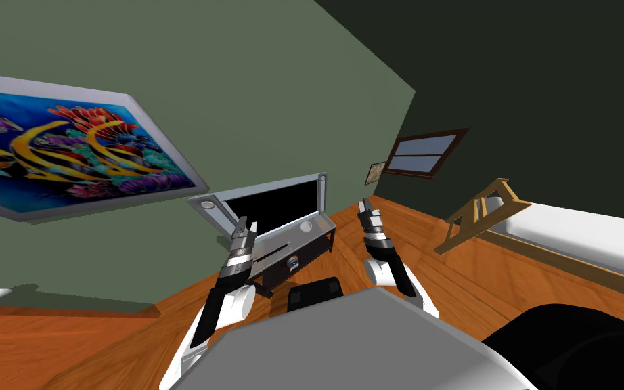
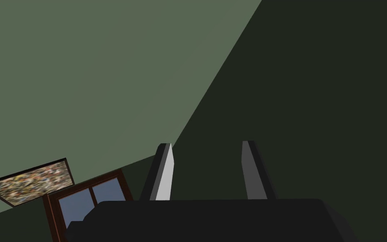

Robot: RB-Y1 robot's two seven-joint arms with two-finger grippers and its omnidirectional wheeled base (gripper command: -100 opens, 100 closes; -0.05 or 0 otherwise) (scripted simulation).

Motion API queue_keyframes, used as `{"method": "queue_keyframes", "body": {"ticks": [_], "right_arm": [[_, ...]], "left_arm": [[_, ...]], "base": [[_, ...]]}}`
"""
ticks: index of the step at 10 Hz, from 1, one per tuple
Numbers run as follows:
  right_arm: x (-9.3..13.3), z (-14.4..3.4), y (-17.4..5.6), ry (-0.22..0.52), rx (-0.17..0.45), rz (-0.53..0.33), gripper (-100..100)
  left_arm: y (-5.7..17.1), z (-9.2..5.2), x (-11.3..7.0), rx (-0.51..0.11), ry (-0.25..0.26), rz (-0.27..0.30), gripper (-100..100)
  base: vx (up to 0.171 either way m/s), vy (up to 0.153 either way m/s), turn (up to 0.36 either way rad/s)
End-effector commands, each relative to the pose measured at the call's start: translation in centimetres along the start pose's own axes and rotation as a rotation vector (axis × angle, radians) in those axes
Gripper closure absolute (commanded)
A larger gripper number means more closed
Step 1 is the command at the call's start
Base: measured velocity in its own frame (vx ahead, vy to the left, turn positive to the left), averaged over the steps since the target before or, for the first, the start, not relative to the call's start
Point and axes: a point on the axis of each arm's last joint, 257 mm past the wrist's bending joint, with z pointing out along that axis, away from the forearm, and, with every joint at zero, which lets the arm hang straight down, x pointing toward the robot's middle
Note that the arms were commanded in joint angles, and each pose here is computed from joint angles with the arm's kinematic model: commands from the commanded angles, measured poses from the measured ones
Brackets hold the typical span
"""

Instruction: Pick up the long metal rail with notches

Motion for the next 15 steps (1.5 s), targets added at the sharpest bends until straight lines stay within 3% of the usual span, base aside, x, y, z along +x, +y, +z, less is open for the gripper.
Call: {"method": "queue_keyframes", "body": {"ticks": [1, 2, 3, 5, 6, 7, 8, 9, 10, 11, 12, 13, 14, 15], "right_arm": [[0.0, 0.0, 0.0, 0.0, 0.0, 0.0, 0], [0.0, 0.0, 0.0, 0.0, 0.0, 0.0, 0], [0.0, 0.0, 0.0, 0.0, 0.0, 0.0, 0], [0.0, 0.0, 0.0, 0.0, 0.0, 0.0, 0], [0.0, 0.0, 0.0, 0.0, 0.0, 0.0, 0], [0.0, 0.0, 0.0, 0.0, 0.0, 0.0, 0], [0.0, 0.0, 0.0, 0.0, 0.0, 0.0, 0], [0.0, 0.0, 0.0, 0.0, 0.0, 0.0, 0], [0.0, 0.0, 0.0, 0.0, 0.0, 0.0, 0], [0.0, 0.0, 0.0, 0.0, 0.0, 0.0, 0], [0.0, 0.0, 0.0, 0.0, 0.0, 0.0, 0], [0.0, 0.0, 0.0, 0.0, 0.0, 0.0, 0], [0.0, 0.0, 0.0, 0.0, 0.0, 0.0, 0], [0.0, 0.0, 0.0, 0.0, 0.0, 0.0, 0]], "left_arm": [[3.3, -0.3, -0.1, -0.085, 0.025, -0.016, -100], [5.4, -0.5, -0.3, -0.139, 0.038, -0.023, -100], [5.6, -0.6, -0.4, -0.149, 0.034, -0.037, -100], [9.7, -1.3, -0.9, -0.261, 0.054, -0.06, -100], [10.1, -1.4, -0.9, -0.278, 0.053, -0.071, -100], [12.4, -2.0, -1.2, -0.344, 0.062, -0.084, -100], [12.5, -2.1, -1.3, -0.347, 0.059, -0.09, -100], [14.7, -2.8, -1.7, -0.416, 0.065, -0.107, -100], [14.9, -2.9, -1.7, -0.419, 0.063, -0.11, -100], [17.2, -3.8, -2.2, -0.492, 0.067, -0.125, -100], [17.2, -3.8, -2.2, -0.493, 0.065, -0.13, -100], [19.3, -4.8, -2.8, -0.557, 0.064, -0.145, -100], [19.6, -5.0, -2.8, -0.568, 0.064, -0.151, -100], [21.7, -6.1, -3.5, -0.636, 0.06, -0.169, -100]], "base": [[-0.026, 0.061, -0.105], [-0.02, 0.062, -0.109], [-0.015, 0.042, -0.031], [-0.015, 0.043, -0.113], [-0.019, 0.042, -0.043], [-0.022, 0.036, -0.071], [-0.018, 0.027, -0.053], [-0.015, 0.03, -0.111], [-0.01, 0.032, -0.057], [-0.011, 0.032, -0.11], [-0.01, 0.029, -0.056], [-0.014, 0.029, -0.106], [-0.01, 0.031, -0.062], [-0.011, 0.031, -0.119]]}}
